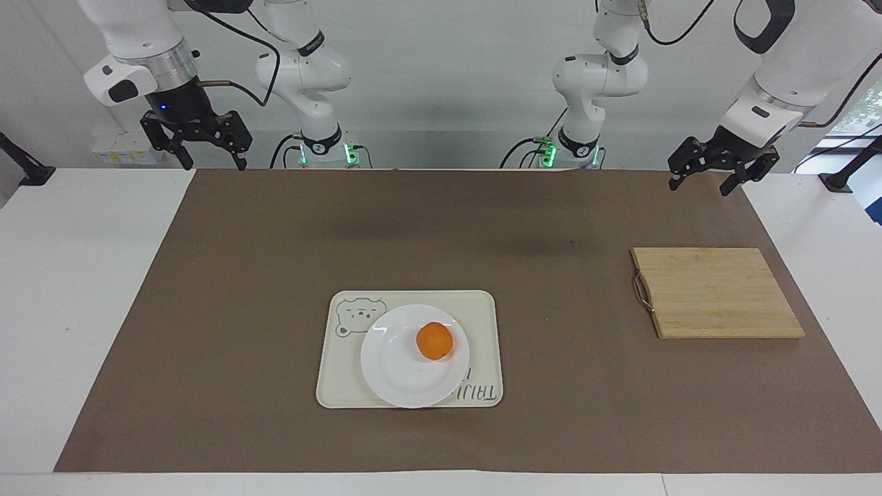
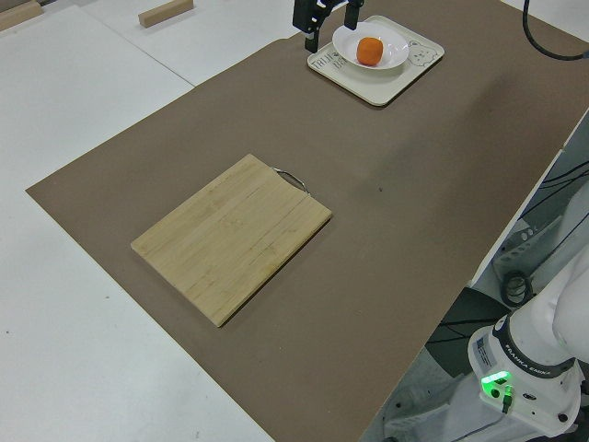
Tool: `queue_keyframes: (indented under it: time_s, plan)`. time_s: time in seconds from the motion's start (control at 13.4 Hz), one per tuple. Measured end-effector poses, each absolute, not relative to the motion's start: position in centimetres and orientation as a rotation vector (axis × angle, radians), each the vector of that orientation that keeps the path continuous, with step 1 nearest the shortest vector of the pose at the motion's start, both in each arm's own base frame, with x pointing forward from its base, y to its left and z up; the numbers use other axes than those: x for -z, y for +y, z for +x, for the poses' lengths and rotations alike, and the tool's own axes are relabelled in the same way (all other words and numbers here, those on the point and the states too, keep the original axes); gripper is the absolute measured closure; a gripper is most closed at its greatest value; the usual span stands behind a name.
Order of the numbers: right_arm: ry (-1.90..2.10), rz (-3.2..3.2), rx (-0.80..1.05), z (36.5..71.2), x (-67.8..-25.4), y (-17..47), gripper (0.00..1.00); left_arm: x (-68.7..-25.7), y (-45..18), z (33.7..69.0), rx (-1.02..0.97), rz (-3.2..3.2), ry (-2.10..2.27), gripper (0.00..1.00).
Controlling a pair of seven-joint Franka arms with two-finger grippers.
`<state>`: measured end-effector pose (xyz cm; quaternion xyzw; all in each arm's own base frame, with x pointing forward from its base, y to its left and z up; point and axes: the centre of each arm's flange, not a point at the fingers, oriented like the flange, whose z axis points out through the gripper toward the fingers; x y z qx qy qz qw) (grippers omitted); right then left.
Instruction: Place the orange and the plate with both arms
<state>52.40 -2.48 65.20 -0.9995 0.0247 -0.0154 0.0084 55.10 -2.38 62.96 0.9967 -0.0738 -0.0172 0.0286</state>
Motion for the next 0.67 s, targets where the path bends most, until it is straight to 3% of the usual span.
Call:
queue_keyframes:
  time_s: [0.67]
  plan:
    - [0.095, -3.122, 0.014, 52.14, -65.01, -3.13, 0.00, -62.96, -2.38, 55.10, 0.053, 3.076, -0.228, 0.00]
